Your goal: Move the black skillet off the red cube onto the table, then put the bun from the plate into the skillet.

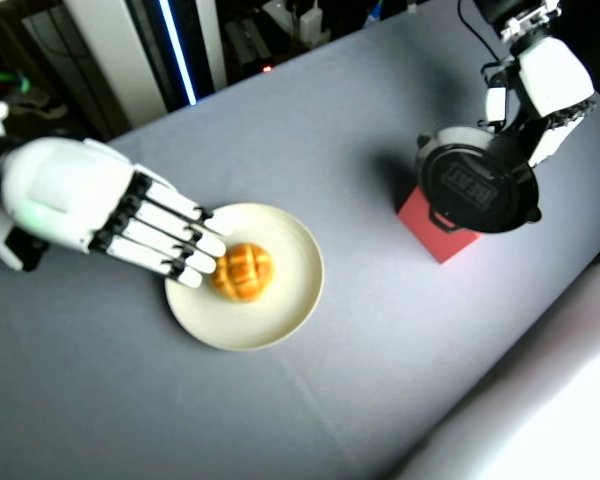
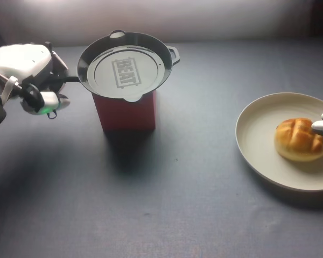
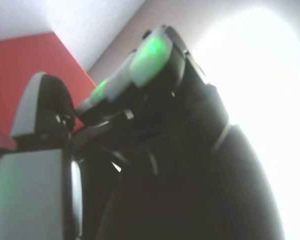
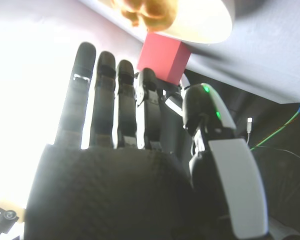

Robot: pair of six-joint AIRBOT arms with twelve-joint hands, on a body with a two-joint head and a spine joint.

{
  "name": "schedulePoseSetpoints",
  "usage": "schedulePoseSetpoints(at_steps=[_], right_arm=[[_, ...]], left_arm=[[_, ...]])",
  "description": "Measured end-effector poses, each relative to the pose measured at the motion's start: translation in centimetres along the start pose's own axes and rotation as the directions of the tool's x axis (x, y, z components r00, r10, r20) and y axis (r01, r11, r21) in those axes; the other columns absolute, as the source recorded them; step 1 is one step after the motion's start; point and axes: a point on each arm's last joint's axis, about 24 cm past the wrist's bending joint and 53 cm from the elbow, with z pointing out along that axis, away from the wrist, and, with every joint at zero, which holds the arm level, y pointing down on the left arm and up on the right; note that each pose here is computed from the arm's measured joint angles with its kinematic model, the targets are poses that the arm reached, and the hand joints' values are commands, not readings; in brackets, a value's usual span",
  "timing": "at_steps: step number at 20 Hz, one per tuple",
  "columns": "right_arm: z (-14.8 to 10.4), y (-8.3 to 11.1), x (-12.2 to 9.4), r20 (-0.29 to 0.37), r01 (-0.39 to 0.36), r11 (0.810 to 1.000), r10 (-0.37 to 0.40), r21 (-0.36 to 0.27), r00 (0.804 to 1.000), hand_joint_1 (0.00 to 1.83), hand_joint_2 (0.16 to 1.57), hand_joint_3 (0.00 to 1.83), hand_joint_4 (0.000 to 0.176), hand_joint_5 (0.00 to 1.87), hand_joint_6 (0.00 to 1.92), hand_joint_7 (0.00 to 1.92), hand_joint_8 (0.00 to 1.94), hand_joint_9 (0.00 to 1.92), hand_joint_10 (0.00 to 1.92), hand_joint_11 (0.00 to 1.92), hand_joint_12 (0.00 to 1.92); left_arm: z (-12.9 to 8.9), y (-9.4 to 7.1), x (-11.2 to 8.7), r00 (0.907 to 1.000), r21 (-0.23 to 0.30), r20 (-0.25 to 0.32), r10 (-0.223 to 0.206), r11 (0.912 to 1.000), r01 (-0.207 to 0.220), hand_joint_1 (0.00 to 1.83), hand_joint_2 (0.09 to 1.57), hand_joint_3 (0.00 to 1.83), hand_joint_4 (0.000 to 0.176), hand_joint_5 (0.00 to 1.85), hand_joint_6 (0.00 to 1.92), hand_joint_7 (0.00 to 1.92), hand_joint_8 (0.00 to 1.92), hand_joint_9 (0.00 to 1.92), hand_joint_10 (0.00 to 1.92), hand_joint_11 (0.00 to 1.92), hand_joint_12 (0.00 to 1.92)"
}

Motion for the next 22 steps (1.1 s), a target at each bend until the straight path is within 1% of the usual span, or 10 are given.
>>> schedulePoseSetpoints(at_steps=[1, 3, 5, 9, 10, 13, 14, 15, 16, 22], right_arm=[[0.0, 0.0, 0.0, -0.001, 0.000, 1.000, 0.000, 0.000, 1.000, 0.38, 1.43, 0.00, 0.039, 0.38, 0.00, 0.36, 0.00, 0.39, 0.00, 0.14, 0.72], [0.0, -0.1, 0.0, 0.000, 0.000, 1.000, 0.000, 0.002, 1.000, 0.39, 1.44, 0.00, 0.027, 0.39, 0.00, 0.37, 0.00, 0.40, 0.00, 0.12, 0.78], [0.0, -0.1, 0.0, 0.002, -0.001, 1.000, 0.001, 0.004, 1.000, 0.41, 1.44, 0.00, 0.020, 0.39, 0.00, 0.37, 0.00, 0.40, 0.00, 0.12, 0.82], [0.0, -0.1, 0.2, -0.002, -0.002, 1.000, 0.002, 0.002, 1.000, 0.36, 1.44, 0.00, 0.023, 0.39, 0.00, 0.37, 0.00, 0.39, 0.00, 0.10, 0.83], [0.1, -0.1, 0.2, -0.001, -0.003, 1.000, 0.003, 0.002, 1.000, 0.38, 1.44, 0.00, 0.008, 0.40, 0.00, 0.39, 0.00, 0.40, 0.00, 0.12, 0.78], [0.1, 0.0, 0.5, -0.005, -0.009, 1.000, 0.009, 0.001, 1.000, 0.38, 1.44, 0.00, 0.000, 0.40, 0.00, 0.40, 0.00, 0.41, 0.00, 0.14, 0.78], [0.1, -0.1, 0.6, -0.009, -0.008, 1.000, 0.008, 0.003, 1.000, 0.39, 1.44, 0.00, 0.005, 0.41, 0.00, 0.41, 0.00, 0.42, 0.01, 0.16, 0.79], [0.1, -0.1, 0.6, -0.009, -0.009, 1.000, 0.009, 0.004, 1.000, 0.41, 1.44, 0.00, 0.000, 0.43, 0.00, 0.42, 0.00, 0.43, 0.00, 0.17, 0.75], [0.1, -0.1, 0.6, -0.009, -0.009, 1.000, 0.009, 0.005, 1.000, 0.40, 1.44, 0.00, 0.000, 0.43, 0.00, 0.41, 0.00, 0.42, 0.00, 0.16, 0.73], [0.1, -0.2, 0.6, -0.009, -0.013, 1.000, 0.013, 0.007, 1.000, 0.37, 1.45, 0.00, 0.000, 0.46, 0.00, 0.42, 0.00, 0.45, 0.00, 0.19, 0.71]], left_arm=[[-0.1, 0.2, 0.0, 0.9997, 0.002, 0.006, -0.023, 0.9997, 0.023, 1.48, 1.26, 0.00, 0.115, 1.15, 1.92, 1.34, 1.92, 1.51, 1.92, 1.54, 1.92], [-0.6, 0.5, -0.1, 0.9976, 0.011, 0.025, -0.065, 0.9979, 0.064, 1.55, 1.25, 0.00, 0.115, 1.09, 1.92, 1.28, 1.92, 1.45, 1.92, 1.44, 1.92], [-0.9, 0.4, 0.3, 0.9959, 0.023, 0.028, -0.086, 0.9961, 0.085, 1.52, 1.23, 0.00, 0.115, 1.12, 1.92, 1.35, 1.92, 1.26, 1.92, 1.14, 1.91], [-1.3, -0.6, -0.2, 0.9927, 0.064, 0.055, -0.107, 0.9926, 0.104, 1.47, 1.25, 0.00, 0.120, 1.10, 1.92, 1.32, 1.92, 1.50, 1.92, 1.55, 1.92], [-1.4, -0.8, -0.3, 0.9921, 0.073, 0.057, -0.112, 0.9915, 0.107, 1.47, 1.25, 0.00, 0.121, 1.13, 1.92, 1.35, 1.92, 1.51, 1.92, 1.56, 1.92], [-2.0, -1.8, -0.5, 0.9911, 0.110, 0.063, -0.117, 0.9878, 0.110, 1.51, 1.21, 0.00, 0.116, 1.19, 1.92, 1.38, 1.92, 1.53, 1.92, 1.57, 1.92], [-2.2, -2.0, -0.6, 0.9913, 0.120, 0.066, -0.114, 0.9871, 0.106, 1.52, 1.21, 0.00, 0.110, 1.21, 1.92, 1.37, 1.92, 1.52, 1.92, 1.57, 1.92], [-2.5, -2.2, -0.7, 0.9911, 0.128, 0.068, -0.114, 0.9862, 0.105, 1.51, 1.21, 0.00, 0.032, 1.23, 1.92, 1.36, 1.92, 1.51, 1.92, 1.56, 1.92], [-2.8, -2.6, -0.9, 0.9919, 0.143, 0.069, -0.107, 0.9850, 0.096, 1.51, 1.21, 0.00, 0.000, 1.24, 1.92, 1.36, 1.92, 1.50, 1.92, 1.55, 1.92], [-4.8, -5.5, -2.4, 0.9878, 0.244, 0.117, -0.104, 0.9670, 0.073, 1.52, 1.21, 0.00, 0.000, 1.24, 1.92, 1.39, 1.92, 1.54, 1.92, 1.60, 1.92]])
